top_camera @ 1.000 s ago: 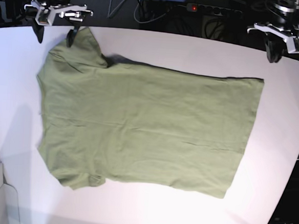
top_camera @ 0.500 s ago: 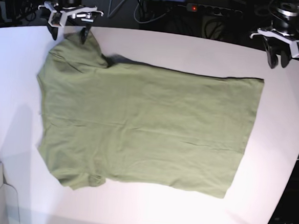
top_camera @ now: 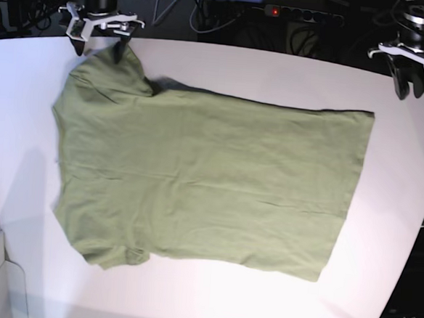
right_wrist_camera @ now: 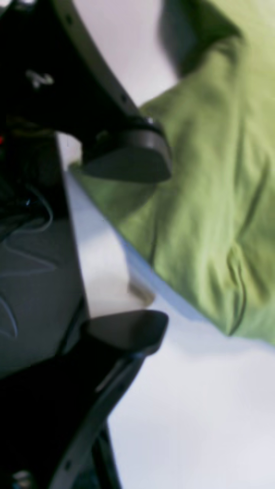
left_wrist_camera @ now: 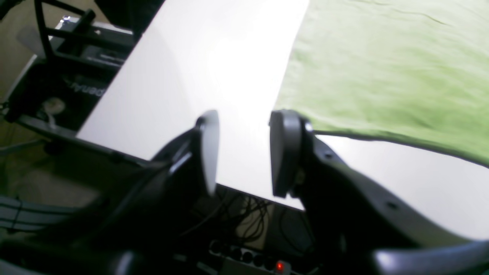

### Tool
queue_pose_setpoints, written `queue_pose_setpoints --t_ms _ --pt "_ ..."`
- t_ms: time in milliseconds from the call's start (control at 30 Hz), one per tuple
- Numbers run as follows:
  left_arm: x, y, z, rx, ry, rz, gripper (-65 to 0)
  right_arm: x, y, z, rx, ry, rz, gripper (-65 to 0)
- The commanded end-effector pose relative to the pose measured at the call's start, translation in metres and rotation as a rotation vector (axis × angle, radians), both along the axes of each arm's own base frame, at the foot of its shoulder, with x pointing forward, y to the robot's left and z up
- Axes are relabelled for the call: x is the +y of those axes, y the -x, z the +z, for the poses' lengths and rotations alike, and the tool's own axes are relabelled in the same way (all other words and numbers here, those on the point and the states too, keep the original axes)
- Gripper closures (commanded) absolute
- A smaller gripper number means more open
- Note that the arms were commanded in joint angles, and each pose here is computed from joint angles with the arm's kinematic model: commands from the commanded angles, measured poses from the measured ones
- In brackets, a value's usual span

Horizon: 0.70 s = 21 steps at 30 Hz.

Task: Fold the T-shirt properly
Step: 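Lower both grippers to the shirt's shoulder edges and pinch the fabric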

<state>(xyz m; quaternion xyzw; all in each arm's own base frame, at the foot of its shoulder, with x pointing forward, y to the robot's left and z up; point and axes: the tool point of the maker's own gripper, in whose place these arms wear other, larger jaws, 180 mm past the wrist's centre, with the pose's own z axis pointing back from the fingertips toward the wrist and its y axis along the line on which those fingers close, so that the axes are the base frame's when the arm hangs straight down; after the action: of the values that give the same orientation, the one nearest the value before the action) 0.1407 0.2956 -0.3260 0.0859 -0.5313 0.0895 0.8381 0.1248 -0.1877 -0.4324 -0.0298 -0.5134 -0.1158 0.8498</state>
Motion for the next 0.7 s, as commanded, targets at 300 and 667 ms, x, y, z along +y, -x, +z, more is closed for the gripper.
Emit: queue_pose_setpoints --t_ms 300,667 --pt "0.006 -0.001 0.01 -0.029 -0.027 -0.001 -22.0 0.015 -0.005 0.009 -0.045 -0.063 0.074 -43.8" --pt "0.008 0.0 0.009 -0.024 -0.028 0.003 -22.0 0.022 -0.01 0.008 -0.052 -0.087 0.083 0.0"
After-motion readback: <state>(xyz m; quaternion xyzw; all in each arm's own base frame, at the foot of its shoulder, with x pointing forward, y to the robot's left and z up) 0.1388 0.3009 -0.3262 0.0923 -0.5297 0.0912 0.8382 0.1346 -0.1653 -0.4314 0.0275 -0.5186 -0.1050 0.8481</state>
